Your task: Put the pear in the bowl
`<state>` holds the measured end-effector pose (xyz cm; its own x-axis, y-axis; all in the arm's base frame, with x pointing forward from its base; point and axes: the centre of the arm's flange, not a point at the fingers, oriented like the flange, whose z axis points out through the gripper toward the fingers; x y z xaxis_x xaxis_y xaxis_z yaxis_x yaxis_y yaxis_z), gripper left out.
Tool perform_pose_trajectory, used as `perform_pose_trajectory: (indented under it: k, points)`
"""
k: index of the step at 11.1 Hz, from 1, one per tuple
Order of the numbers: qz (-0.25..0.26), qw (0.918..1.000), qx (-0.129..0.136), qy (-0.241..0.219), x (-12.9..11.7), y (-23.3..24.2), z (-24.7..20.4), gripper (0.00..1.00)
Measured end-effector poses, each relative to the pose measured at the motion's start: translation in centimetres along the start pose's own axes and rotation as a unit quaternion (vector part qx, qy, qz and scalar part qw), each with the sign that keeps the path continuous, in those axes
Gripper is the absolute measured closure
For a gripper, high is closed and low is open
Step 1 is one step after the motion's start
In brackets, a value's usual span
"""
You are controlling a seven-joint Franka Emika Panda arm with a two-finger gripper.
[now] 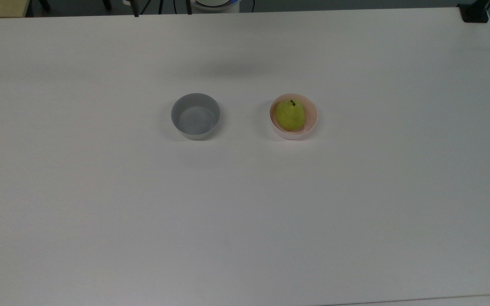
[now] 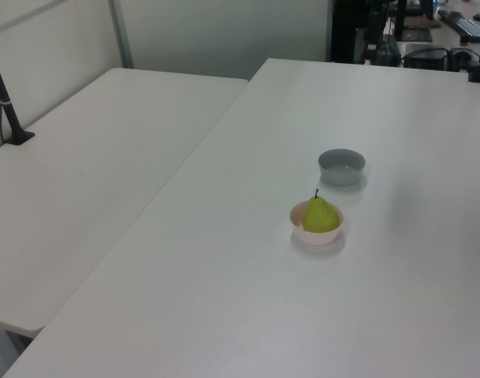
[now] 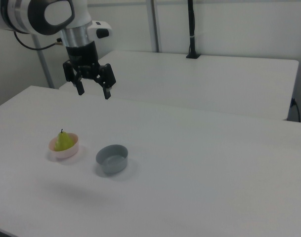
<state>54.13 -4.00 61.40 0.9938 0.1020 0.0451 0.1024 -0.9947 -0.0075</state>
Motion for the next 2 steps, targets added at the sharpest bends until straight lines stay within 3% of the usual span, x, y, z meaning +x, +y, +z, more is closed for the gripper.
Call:
perform_pose_trajectory:
  k: [2]
  points:
    - [-0.008, 0.9999, 0.008, 0.008, -0.12, 0.99, -0.60, 0.00]
